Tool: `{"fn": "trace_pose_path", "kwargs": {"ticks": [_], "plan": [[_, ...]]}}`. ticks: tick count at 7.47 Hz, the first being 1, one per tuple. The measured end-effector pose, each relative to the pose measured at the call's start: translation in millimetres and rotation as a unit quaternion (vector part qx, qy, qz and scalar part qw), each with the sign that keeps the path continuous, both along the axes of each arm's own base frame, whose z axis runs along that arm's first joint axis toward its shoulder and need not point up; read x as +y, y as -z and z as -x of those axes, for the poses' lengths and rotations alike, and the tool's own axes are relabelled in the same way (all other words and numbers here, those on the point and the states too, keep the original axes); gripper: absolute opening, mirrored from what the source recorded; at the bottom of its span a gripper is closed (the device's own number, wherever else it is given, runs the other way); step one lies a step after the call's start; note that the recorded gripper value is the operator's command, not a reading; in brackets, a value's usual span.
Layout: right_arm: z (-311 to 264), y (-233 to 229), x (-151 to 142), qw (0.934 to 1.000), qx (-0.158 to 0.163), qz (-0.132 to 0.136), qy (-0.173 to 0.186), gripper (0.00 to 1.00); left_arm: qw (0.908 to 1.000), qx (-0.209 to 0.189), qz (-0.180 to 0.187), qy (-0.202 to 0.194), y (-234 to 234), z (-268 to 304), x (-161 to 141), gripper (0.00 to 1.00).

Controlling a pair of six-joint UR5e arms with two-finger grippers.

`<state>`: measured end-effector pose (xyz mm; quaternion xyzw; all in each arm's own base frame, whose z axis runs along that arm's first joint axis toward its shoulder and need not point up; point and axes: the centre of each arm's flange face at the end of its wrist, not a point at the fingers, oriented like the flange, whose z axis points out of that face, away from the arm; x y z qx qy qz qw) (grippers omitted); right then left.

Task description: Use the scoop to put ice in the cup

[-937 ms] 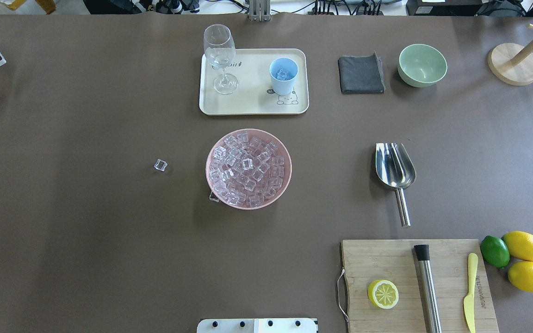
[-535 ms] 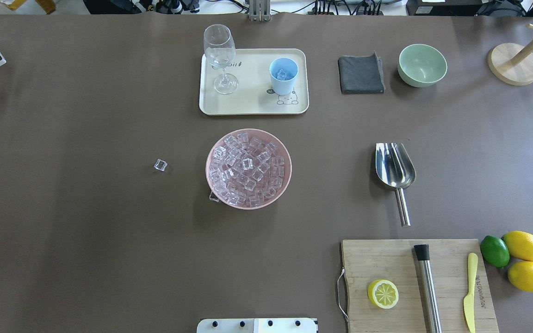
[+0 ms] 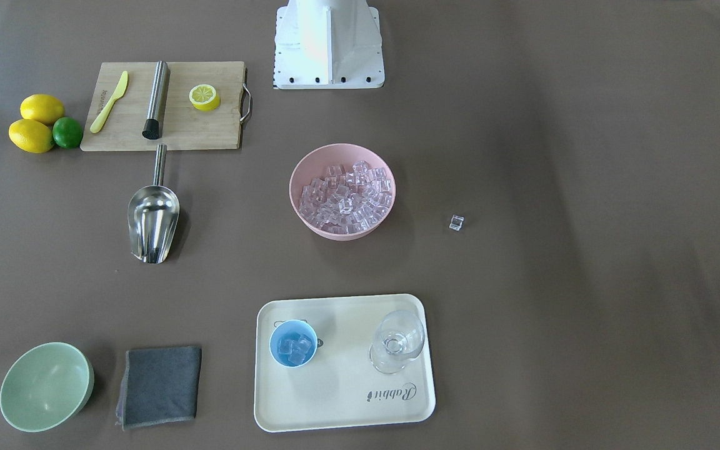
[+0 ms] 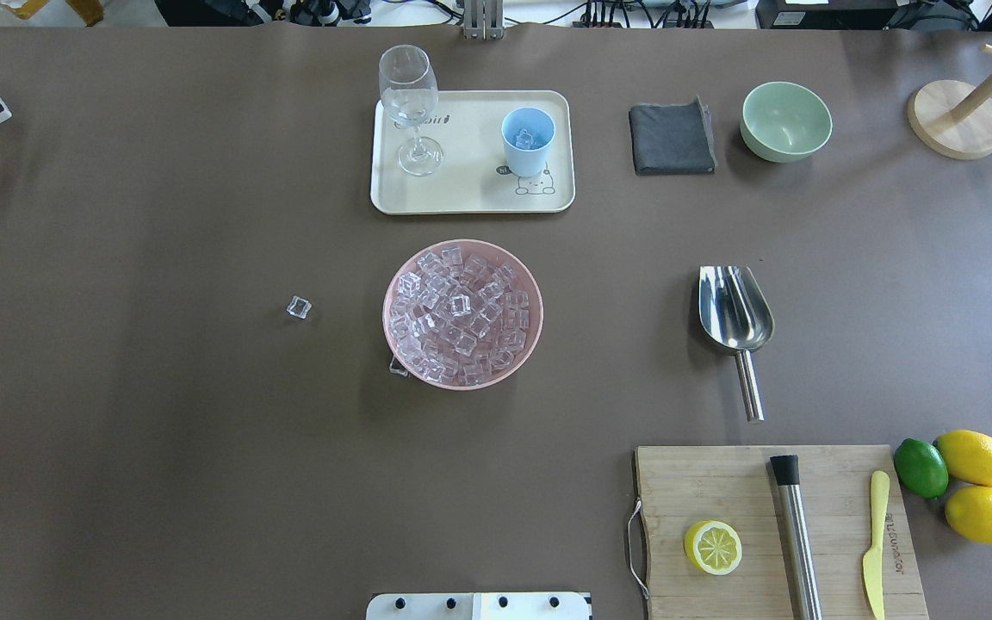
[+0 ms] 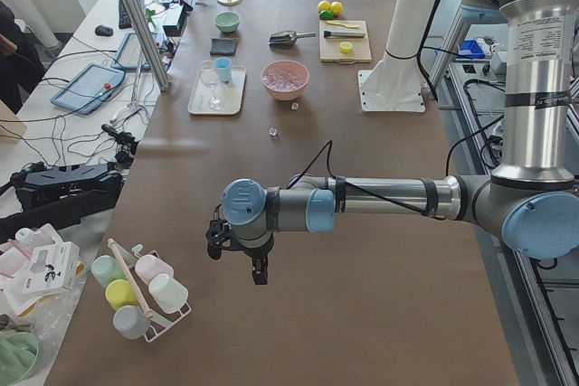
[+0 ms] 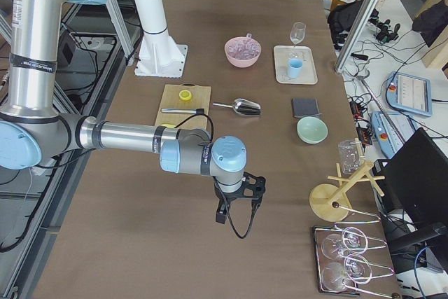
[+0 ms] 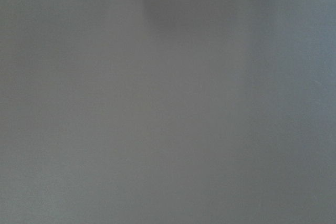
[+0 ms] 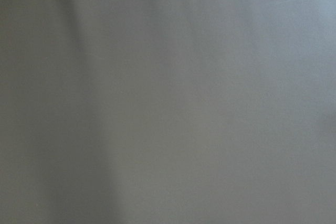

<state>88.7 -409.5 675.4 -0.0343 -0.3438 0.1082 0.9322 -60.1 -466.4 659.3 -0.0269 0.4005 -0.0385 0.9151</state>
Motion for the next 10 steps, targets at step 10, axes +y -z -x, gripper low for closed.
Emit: {"fn": "trace_pose_path", "kwargs": {"ticks": [10], "plan": [[1.7, 4.4, -1.6, 0.996, -0.008, -0.062, 0.064, 1.0, 0.9997, -0.001, -0.014, -0.019, 7.8, -14.5, 1.5, 0.98]]}}
